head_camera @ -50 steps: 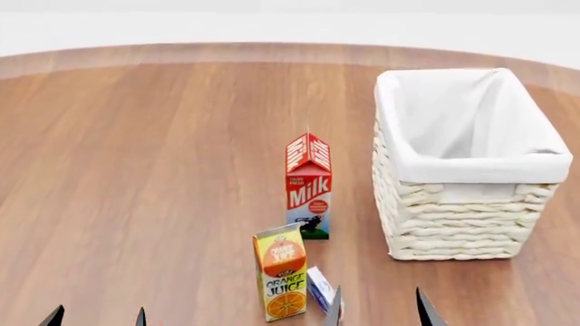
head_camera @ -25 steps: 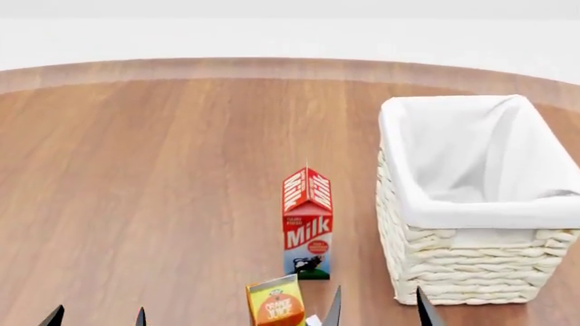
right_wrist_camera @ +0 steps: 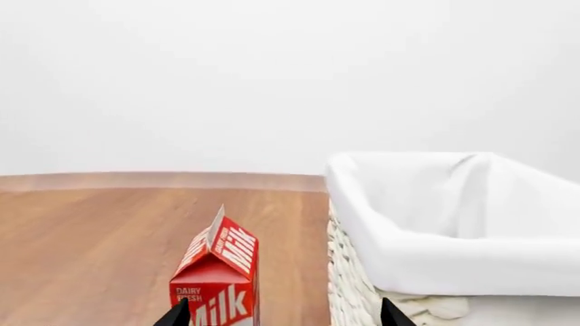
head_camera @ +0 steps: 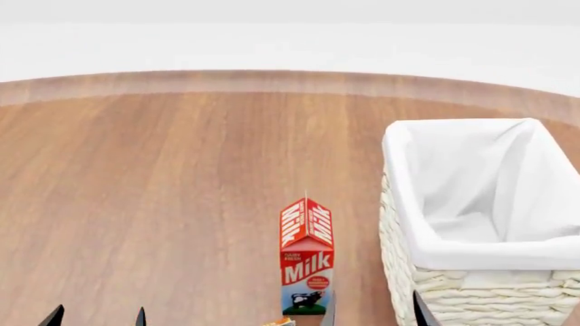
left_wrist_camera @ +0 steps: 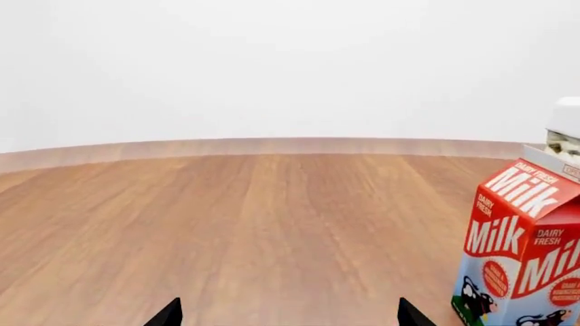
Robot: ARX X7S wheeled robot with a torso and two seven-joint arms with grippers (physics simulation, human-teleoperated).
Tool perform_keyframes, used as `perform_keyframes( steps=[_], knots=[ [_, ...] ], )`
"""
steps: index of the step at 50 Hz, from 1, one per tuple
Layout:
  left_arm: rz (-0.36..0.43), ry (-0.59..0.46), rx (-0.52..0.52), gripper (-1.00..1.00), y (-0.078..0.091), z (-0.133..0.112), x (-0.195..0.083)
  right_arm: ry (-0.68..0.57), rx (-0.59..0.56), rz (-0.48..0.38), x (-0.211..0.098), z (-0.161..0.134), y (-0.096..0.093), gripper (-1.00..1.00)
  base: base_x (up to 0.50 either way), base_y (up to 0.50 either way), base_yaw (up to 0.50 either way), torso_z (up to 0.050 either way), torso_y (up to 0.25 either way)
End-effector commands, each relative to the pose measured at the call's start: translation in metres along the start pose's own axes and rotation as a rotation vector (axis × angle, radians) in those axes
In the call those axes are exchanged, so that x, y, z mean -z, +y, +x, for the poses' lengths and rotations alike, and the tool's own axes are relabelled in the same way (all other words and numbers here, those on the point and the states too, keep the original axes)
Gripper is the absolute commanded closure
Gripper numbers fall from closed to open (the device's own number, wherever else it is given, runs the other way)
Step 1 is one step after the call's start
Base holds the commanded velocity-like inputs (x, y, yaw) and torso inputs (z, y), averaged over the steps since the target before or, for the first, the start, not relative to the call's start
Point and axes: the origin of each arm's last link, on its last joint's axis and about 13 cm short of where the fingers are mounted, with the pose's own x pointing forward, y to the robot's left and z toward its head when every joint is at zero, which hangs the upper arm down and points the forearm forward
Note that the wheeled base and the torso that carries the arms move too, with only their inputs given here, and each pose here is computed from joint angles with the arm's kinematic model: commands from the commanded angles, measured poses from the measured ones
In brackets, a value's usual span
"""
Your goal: Pick up the orange juice, and put it in the basket.
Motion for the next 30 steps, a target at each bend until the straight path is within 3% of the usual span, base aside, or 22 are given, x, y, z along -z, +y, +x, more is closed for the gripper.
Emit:
perform_keyframes(
  steps=[1, 30],
  knots=[
    [0.0, 0.001, 0.0, -1.0, 0.0, 0.0, 0.0, -0.021, -0.039, -0.006, -0.007, -0.015, 0.004, -1.0, 0.0, 0.0, 0.0, 0.0, 0.0],
    [0.0, 0.001, 0.0, -1.0, 0.0, 0.0, 0.0, -0.033, -0.138, -0.019, -0.003, -0.043, 0.016, -1.0, 0.0, 0.0, 0.0, 0.0, 0.0]
  ],
)
